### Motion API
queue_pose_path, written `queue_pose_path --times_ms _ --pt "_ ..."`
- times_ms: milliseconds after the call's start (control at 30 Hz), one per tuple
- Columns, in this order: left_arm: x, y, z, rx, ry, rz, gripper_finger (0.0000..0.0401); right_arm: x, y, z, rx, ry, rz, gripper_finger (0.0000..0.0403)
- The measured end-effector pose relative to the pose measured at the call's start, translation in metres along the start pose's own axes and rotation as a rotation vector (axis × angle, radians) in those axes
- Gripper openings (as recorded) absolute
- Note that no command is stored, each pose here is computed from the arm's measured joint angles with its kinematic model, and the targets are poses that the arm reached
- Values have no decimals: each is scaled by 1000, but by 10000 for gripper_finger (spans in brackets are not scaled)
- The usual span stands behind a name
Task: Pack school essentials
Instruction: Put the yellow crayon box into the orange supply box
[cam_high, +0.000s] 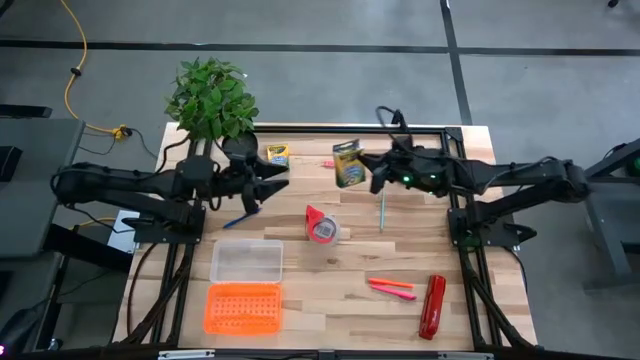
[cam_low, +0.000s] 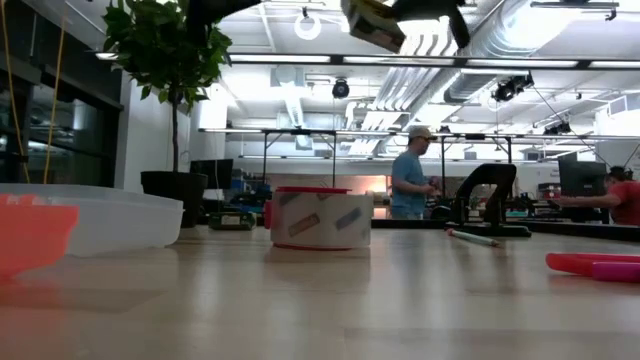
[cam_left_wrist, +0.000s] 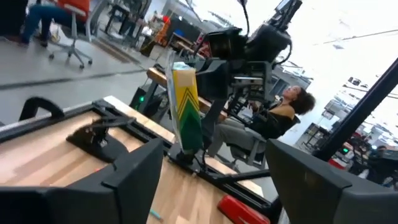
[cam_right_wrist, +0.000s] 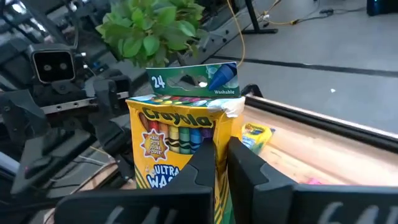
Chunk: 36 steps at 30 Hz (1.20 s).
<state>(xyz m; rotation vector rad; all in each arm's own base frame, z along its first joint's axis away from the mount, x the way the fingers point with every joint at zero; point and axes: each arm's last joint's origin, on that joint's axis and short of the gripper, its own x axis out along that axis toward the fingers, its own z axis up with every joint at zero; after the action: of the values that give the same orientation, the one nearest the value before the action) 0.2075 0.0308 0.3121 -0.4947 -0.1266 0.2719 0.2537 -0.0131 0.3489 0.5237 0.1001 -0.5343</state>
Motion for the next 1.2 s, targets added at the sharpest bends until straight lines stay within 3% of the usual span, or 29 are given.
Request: queue_pose_path --times_ms 400,1200 --pt "23 5 -16 76 15 34 280 51 45 2 -54 47 27 0" --pt "45 12 -29 12 -86 142 280 62 52 2 -30 15 31 0"
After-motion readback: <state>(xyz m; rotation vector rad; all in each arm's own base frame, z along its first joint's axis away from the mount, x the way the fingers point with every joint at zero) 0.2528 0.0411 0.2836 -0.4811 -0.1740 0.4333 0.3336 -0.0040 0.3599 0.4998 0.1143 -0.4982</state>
